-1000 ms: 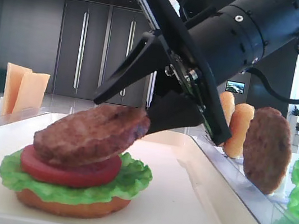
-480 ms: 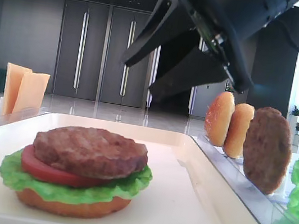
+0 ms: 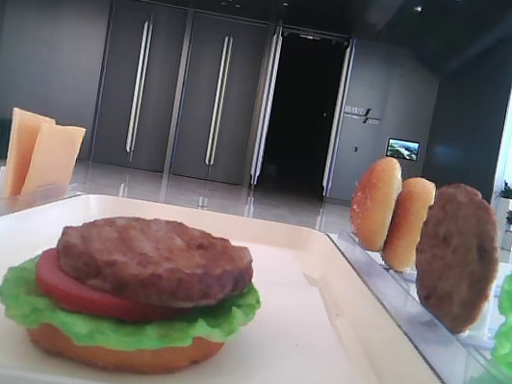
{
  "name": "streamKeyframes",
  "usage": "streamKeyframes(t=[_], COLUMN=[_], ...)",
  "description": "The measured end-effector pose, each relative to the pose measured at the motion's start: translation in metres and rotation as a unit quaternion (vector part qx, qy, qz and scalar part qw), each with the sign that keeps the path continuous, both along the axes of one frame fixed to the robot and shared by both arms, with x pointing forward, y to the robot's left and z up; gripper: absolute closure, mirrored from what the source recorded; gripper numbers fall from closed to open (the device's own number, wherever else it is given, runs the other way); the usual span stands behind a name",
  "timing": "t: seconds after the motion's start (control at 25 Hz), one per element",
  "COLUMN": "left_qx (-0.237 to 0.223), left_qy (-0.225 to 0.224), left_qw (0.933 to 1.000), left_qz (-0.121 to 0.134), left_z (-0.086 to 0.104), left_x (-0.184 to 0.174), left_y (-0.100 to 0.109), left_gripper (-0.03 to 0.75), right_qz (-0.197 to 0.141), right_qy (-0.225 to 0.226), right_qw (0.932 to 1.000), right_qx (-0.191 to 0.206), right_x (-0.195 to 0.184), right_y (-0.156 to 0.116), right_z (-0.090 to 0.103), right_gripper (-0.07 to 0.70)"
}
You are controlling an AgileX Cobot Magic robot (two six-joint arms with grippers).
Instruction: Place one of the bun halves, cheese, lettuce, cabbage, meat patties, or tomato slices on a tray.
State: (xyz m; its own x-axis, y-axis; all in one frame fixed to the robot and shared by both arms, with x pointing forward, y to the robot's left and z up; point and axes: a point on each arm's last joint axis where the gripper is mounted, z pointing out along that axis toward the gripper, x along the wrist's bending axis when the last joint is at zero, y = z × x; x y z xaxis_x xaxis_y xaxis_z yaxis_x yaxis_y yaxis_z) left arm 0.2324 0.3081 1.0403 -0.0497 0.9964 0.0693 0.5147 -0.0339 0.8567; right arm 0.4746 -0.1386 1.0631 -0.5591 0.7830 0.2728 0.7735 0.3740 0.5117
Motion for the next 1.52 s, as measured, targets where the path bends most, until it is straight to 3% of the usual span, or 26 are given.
streamKeyframes(t=[0.08,0.16,0.36,0.6,0.72,0.84,1.04,1.28,1.52], left_qx=[0.0,0.0,0.0,0.0,0.0,0.0,0.0,0.0,0.0], left_qy=[0.0,0.0,0.0,0.0,0.0,0.0,0.0,0.0,0.0], left_qw=[1.0,1.0,1.0,1.0,1.0,1.0,1.0,1.0,1.0], left_qz=[0.0,0.0,0.0,0.0,0.0,0.0,0.0,0.0,0.0], left_z=[0.0,0.0,0.0,0.0,0.0,0.0,0.0,0.0,0.0], left_x=[0.0,0.0,0.0,0.0,0.0,0.0,0.0,0.0,0.0], left_y=[0.0,0.0,0.0,0.0,0.0,0.0,0.0,0.0,0.0], left_gripper=[0.451,0.451,0.451,0.451,0.451,0.451,0.451,0.451,0.451], right_qz=[-0.041,-0.086,-0.197,-0.298,-0.323,-0.332,-0.333,-0.334,-0.343], right_qy=[0.013,0.032,0.087,0.13,0.135,0.133,0.13,0.122,0.077], right_qw=[0.998,0.9918,0.9626,0.93,0.9213,0.9168,0.915,0.9158,0.9198], right_qx=[-0.046,-0.089,-0.164,-0.172,-0.17,-0.178,-0.188,-0.186,-0.174], right_x=[-0.005,-0.008,-0.01,-0.011,-0.011,-0.011,-0.011,-0.014,-0.033], right_y=[-0.019,-0.043,-0.1,-0.152,-0.165,-0.171,-0.173,-0.173,-0.173], right_z=[0.005,0.009,0.012,0.013,0.013,0.013,0.013,0.017,0.037], right_gripper=[0.253,0.255,0.267,0.269,0.269,0.269,0.269,0.269,0.269])
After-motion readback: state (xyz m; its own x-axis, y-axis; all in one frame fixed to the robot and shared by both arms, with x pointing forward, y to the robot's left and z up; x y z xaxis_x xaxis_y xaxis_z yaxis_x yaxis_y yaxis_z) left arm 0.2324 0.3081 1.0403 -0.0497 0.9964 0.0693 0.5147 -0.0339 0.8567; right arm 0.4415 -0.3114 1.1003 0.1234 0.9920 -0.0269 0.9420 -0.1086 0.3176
